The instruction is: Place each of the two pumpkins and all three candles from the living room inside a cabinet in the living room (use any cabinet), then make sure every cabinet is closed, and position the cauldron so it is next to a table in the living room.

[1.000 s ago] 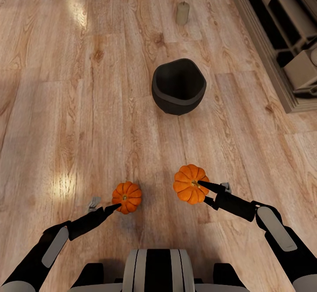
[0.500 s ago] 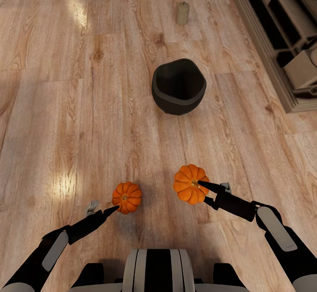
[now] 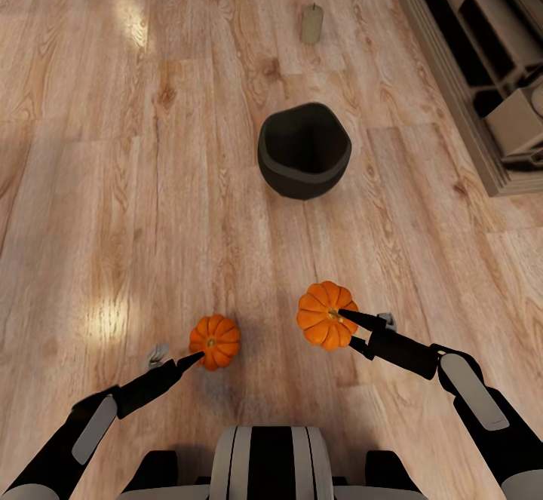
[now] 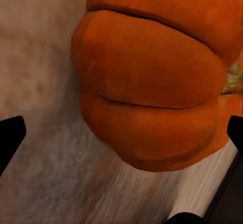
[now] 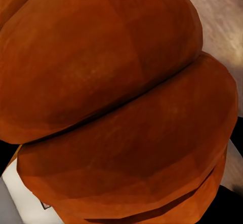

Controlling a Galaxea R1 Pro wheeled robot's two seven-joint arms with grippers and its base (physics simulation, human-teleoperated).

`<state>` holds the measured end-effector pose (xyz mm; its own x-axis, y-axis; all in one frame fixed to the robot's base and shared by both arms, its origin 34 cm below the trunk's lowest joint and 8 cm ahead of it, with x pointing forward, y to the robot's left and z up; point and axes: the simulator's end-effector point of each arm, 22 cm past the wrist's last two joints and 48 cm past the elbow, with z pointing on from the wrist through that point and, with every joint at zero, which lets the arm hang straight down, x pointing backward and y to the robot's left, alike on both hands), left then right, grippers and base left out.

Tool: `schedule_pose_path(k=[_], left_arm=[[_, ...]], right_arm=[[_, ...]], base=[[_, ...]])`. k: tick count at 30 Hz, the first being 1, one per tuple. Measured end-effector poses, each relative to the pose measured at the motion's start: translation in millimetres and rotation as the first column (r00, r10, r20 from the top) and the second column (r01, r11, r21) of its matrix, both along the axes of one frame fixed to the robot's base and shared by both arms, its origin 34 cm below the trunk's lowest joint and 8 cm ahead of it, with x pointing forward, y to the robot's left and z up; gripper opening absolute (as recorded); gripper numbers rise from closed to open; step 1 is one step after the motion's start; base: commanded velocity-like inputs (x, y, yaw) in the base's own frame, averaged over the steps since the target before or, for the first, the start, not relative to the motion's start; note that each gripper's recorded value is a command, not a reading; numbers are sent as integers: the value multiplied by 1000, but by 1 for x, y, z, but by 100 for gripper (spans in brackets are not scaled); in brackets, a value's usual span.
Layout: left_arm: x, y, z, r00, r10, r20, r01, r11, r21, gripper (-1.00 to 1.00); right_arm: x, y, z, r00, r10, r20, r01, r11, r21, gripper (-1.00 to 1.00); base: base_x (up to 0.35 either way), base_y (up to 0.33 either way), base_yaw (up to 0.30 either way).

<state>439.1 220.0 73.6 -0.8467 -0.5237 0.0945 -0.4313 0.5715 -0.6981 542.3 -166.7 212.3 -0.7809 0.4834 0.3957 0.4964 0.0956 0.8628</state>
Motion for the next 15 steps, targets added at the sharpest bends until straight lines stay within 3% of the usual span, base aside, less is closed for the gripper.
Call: schedule_pose_path(k=[15], left_arm=[[1,1,0,1000,5,2,-5,1000,-1,100]], right_arm=[[0,0,0,1000,-1,0,1,1000,3,-100]], base=[[41,-5,0]])
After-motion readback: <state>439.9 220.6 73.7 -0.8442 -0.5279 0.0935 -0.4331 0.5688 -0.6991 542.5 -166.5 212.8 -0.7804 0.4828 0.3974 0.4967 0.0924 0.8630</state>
